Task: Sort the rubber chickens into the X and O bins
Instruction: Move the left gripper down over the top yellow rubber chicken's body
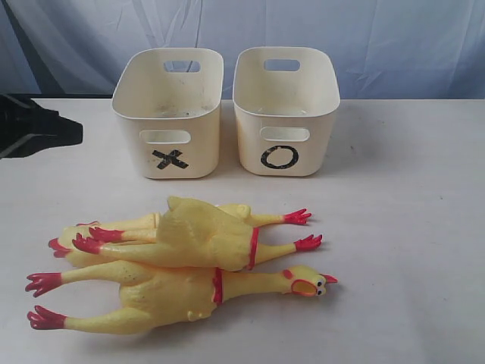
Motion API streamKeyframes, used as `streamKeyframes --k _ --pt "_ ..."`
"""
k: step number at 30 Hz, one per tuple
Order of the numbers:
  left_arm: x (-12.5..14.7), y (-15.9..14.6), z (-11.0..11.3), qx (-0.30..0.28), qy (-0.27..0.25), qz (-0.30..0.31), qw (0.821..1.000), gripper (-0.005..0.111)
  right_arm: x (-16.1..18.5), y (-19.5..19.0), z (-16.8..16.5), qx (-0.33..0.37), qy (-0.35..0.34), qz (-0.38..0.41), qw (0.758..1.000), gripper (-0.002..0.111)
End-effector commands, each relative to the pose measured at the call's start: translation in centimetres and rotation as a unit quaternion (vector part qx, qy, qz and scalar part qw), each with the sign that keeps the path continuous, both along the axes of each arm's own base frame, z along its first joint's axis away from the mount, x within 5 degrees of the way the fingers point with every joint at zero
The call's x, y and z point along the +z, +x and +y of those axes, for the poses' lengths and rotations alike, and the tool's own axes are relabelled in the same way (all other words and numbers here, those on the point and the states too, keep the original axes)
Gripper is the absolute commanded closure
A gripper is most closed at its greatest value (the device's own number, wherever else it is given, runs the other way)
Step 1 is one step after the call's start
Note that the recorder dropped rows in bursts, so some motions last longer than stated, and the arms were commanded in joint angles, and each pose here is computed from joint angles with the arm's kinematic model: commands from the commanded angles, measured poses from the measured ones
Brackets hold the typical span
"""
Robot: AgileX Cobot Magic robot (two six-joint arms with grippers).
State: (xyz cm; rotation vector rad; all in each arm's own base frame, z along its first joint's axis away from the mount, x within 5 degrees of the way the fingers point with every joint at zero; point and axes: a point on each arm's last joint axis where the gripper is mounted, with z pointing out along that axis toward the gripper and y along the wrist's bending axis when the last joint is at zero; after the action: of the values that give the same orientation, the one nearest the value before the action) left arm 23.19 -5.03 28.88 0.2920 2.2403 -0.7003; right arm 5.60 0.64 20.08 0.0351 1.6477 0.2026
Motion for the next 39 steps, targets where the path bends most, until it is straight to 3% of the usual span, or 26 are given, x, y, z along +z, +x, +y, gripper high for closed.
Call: streamKeyframes --k 1,7,9,10,14,22,24,30,36,39 --pt "-0.9 0.3 -0.3 -0.059 0.024 0.038 0.997 0.104 -0.1 0.0 0.0 0.002 -0.001 -0.005 1.000 0.108" --pt "-1.2 0.0 -1.0 -0.186 0.070 0.013 0.980 0.078 -0.1 0.0 0.0 0.002 -0.001 -0.005 1.000 0.108" --pt "-1.4 -0.5 -1.6 -0.262 0.117 -0.022 0.958 0.065 -0.1 0.0 0.0 0.002 -0.001 -0.005 1.000 0.108" --pt "-1.6 -0.9 -2.0 -0.313 0.149 -0.046 0.937 0.060 -0.1 0.0 0.0 0.002 -0.001 -0.005 1.000 0.108" --pt "-2.1 -1.6 -2.9 -0.416 0.214 -0.100 0.878 0.057 -0.1 0.0 0.0 0.002 -0.001 -0.005 1.000 0.108" --pt "-2.8 -1.6 -3.5 -0.481 0.320 -0.144 0.803 0.057 -0.1 0.0 0.0 0.002 -0.001 -0.005 1.000 0.108" --pt "-2.9 -1.5 -3.7 -0.484 0.339 -0.151 0.792 0.057 -0.1 0.0 0.0 0.002 -0.001 -0.005 1.000 0.108" --pt "-3.8 -0.7 -4.3 -0.482 0.338 -0.149 0.795 0.057 -0.1 0.0 0.0 0.002 -0.001 -0.005 1.000 0.108" --pt "-4.2 0.1 -5.6 -0.446 0.260 -0.140 0.845 0.057 -0.1 0.0 0.0 0.002 -0.001 -0.005 1.000 0.108" --pt "-4.7 0.3 -5.5 -0.451 0.265 -0.130 0.842 0.057 -0.1 0.0 0.0 0.002 -0.001 -0.005 1.000 0.108"
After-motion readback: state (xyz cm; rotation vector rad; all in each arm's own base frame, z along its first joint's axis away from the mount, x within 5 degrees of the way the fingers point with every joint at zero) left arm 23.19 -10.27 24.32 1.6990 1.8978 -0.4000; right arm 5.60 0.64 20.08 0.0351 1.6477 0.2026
